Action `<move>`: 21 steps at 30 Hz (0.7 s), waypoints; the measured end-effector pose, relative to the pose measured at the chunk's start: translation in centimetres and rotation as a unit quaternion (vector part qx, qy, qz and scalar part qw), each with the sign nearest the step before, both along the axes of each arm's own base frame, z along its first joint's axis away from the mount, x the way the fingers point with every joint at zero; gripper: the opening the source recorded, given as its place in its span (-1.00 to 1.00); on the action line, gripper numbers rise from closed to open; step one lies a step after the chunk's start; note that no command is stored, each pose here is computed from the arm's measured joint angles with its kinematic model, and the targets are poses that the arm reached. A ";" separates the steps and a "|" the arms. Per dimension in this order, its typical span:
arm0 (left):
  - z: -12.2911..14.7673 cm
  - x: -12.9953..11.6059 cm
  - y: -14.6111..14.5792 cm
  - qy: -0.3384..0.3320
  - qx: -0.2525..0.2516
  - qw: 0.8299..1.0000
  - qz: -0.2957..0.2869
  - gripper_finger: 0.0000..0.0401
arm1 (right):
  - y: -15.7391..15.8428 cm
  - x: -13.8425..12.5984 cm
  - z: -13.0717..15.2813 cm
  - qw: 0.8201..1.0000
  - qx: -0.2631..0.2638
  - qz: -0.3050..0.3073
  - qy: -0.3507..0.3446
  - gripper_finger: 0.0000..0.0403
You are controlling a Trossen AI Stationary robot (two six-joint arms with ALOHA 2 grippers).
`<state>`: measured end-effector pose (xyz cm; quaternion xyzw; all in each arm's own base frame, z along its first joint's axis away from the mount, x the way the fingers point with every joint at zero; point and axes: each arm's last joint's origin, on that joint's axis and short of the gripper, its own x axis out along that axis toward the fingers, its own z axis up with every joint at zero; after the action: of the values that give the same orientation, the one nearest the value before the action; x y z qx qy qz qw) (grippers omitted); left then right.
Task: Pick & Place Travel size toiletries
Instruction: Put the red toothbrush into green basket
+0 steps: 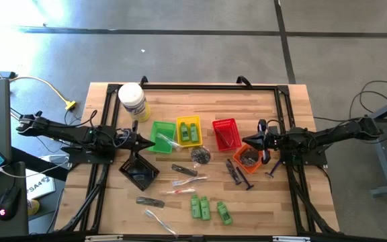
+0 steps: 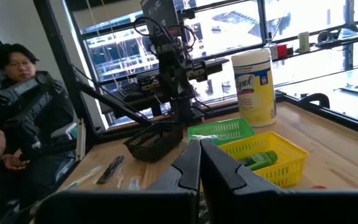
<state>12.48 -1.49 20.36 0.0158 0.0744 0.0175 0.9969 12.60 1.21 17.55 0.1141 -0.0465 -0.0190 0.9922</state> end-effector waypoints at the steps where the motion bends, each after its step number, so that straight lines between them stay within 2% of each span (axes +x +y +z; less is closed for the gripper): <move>1: 0.2 -0.2 0.0 -0.010 0.001 1.000 0.000 -1.00 | 0.0 -0.1 0.1 1.000 0.000 0.002 -0.004 -0.99; 13: 0.6 -3.3 0.5 -0.042 0.002 0.999 -0.001 -1.00 | 0.0 -0.4 0.3 1.000 -0.009 0.005 -0.012 -0.99; 21: 0.6 -3.6 0.6 -0.045 0.008 0.999 -0.006 -1.00 | 0.0 -0.4 0.3 1.000 -0.004 0.011 -0.011 -0.99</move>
<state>8.91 -0.92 20.98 0.0238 0.0297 0.0127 0.9992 12.20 1.21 17.81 0.1113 -0.0559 -0.0068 0.9922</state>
